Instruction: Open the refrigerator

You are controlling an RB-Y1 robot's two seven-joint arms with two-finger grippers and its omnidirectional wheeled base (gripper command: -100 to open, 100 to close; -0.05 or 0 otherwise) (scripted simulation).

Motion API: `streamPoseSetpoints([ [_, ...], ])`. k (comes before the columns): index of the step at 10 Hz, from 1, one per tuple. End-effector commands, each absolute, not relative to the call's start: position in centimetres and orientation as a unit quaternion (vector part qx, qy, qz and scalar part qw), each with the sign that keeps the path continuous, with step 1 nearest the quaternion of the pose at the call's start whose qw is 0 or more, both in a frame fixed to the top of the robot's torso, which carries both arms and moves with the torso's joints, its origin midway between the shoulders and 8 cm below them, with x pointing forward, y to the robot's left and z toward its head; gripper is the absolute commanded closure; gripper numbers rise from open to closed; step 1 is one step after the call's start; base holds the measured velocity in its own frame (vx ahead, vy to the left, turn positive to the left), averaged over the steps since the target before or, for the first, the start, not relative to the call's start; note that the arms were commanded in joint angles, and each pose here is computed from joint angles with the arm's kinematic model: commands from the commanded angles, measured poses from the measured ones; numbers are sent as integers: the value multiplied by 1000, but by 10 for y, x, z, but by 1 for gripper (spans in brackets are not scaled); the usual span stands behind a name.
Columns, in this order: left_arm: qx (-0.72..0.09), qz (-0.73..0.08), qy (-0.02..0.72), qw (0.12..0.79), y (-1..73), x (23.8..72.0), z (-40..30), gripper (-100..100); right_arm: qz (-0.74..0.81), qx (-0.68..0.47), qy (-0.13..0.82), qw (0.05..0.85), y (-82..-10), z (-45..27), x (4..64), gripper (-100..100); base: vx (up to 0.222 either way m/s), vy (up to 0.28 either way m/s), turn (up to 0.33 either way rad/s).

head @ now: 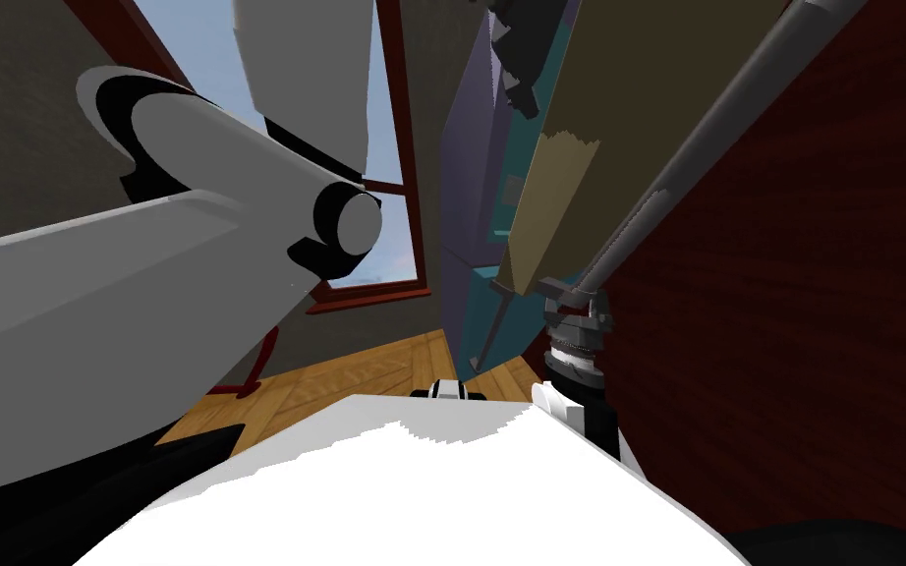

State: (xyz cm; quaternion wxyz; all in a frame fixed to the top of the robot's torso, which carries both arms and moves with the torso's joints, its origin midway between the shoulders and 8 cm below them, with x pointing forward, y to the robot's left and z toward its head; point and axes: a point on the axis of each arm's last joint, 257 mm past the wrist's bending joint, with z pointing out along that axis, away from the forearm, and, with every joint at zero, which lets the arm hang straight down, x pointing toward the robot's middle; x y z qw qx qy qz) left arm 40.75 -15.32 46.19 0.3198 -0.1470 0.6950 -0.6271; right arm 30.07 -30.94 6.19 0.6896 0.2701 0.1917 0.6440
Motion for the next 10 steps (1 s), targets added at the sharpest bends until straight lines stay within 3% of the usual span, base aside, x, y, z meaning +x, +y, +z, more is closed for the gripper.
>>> streamPoseSetpoints([
  [1, -130, -627, 697, 324, -158, 379, 479, -100, 644, 269, 190, 690, -310, 63, 300, 0, 22, -31, 39],
  [10, -116, -625, 696, 334, -160, 346, 501, -100, 642, 267, 174, 697, -320, 66, 288, 0, 6, -13, 16],
])
